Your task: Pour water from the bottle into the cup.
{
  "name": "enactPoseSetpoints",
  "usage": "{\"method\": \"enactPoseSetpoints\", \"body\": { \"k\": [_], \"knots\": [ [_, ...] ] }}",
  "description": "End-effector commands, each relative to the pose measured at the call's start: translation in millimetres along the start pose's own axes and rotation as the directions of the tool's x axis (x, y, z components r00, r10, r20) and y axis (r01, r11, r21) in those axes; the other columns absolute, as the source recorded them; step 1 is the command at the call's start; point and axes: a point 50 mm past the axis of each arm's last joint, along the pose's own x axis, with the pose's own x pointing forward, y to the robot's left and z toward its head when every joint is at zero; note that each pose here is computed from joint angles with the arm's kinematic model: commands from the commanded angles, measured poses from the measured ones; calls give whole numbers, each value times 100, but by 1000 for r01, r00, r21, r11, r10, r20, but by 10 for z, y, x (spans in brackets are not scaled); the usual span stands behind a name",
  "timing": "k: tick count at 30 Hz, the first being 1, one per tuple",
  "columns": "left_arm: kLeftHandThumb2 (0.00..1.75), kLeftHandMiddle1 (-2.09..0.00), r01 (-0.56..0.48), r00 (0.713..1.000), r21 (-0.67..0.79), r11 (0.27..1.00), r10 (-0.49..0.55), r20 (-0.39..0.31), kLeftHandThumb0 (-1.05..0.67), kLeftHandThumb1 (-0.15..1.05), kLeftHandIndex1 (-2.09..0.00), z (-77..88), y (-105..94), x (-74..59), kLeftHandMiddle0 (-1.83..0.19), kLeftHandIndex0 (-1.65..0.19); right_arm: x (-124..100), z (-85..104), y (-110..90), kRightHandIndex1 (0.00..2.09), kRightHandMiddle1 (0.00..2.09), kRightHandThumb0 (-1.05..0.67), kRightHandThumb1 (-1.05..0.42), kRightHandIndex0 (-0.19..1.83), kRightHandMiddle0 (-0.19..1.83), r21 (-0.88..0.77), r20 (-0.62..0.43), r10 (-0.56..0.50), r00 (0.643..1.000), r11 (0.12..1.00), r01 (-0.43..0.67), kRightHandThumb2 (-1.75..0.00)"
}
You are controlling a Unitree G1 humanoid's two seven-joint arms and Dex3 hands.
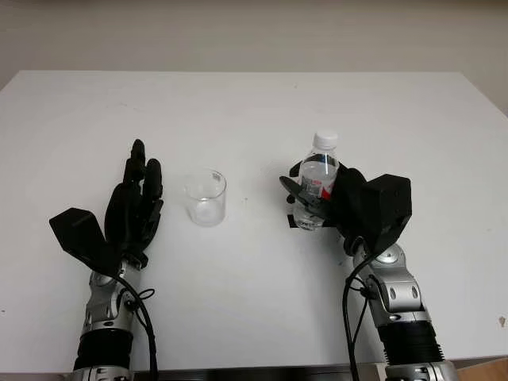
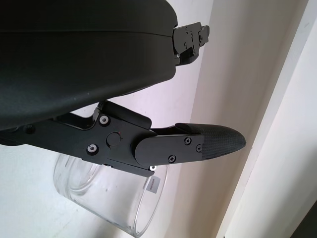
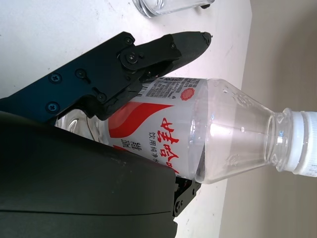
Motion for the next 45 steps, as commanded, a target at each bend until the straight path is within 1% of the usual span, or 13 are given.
{"method": "enactPoseSetpoints", "body": {
  "k": [1,4,7,8,11,12,13,15,19,22,25,35,45],
  "knots": [
    [44,-5,-6,1000,7,1000,6,-19,-73,105,-5,-37,40,-50,15,16,-5,-30,-22,209,209,-42,-105,148,106,-7,-29,19,999,1000,-19,-38],
    [44,-5,-5,1000,4,1000,5,-20,-73,105,-5,-38,42,-51,15,17,-5,-26,-24,209,209,-50,-105,127,87,-31,-46,42,998,999,-44,-28],
    [44,-5,0,1000,0,1000,0,-19,-72,105,-5,-37,43,-48,16,17,-8,-25,-23,209,209,-58,-105,89,53,-30,-51,42,998,999,-43,-14],
    [44,-5,-2,1000,-2,1000,2,-17,-72,105,-5,-36,44,-47,16,18,-11,-28,-23,209,209,-61,-103,70,39,-31,-51,41,998,999,-43,-9],
    [43,-6,-9,1000,-2,1000,9,-18,-73,105,-5,-34,46,-43,15,17,-19,-45,-29,209,209,-63,-99,36,14,-36,-51,49,998,998,-51,-5],
    [42,-6,-10,1000,-1,1000,10,-19,-73,105,-5,-32,45,-42,15,17,-26,-47,-35,197,199,-67,-96,12,0,-63,-60,63,996,996,-67,-5],
    [43,-6,-10,1000,2,1000,10,-19,-73,105,-6,-29,44,-41,15,16,-35,-48,-43,174,181,-71,-94,-3,-9,-87,-68,84,994,992,-89,-5],
    [43,-5,-7,1000,4,1000,8,-19,-73,105,-5,-25,44,-41,15,16,-55,-44,-55,117,131,-77,-92,-16,-17,-125,-85,111,990,985,-121,-5],
    [43,-5,-11,1000,0,1000,11,-18,-73,105,-5,-24,49,-39,15,17,-101,-52,-71,46,64,-77,-90,-13,-14,-141,-89,141,986,978,-152,-5],
    [41,-6,-14,1000,1,1000,14,-17,-74,105,-6,-23,52,-36,14,15,-135,-74,-80,20,38,-76,-89,-12,-11,-129,-85,144,986,980,-154,-5],
    [42,-6,-9,1000,4,1000,9,-15,-73,105,-6,-18,51,-34,14,16,-163,-90,-85,10,24,-75,-89,-15,-11,-113,-83,144,986,982,-153,-5],
    [42,-5,-7,1000,6,1000,7,-18,-73,105,-5,-6,61,-26,15,17,-223,-157,-90,0,1,-81,-88,-19,-19,-125,-78,147,986,980,-156,-5],
    [42,-6,-10,1000,6,1000,10,-18,-73,105,-5,-1,58,-19,14,17,-251,-262,-95,0,0,-97,-92,-19,-19,-172,-13,140,990,975,-140,-7]
  ]
}}
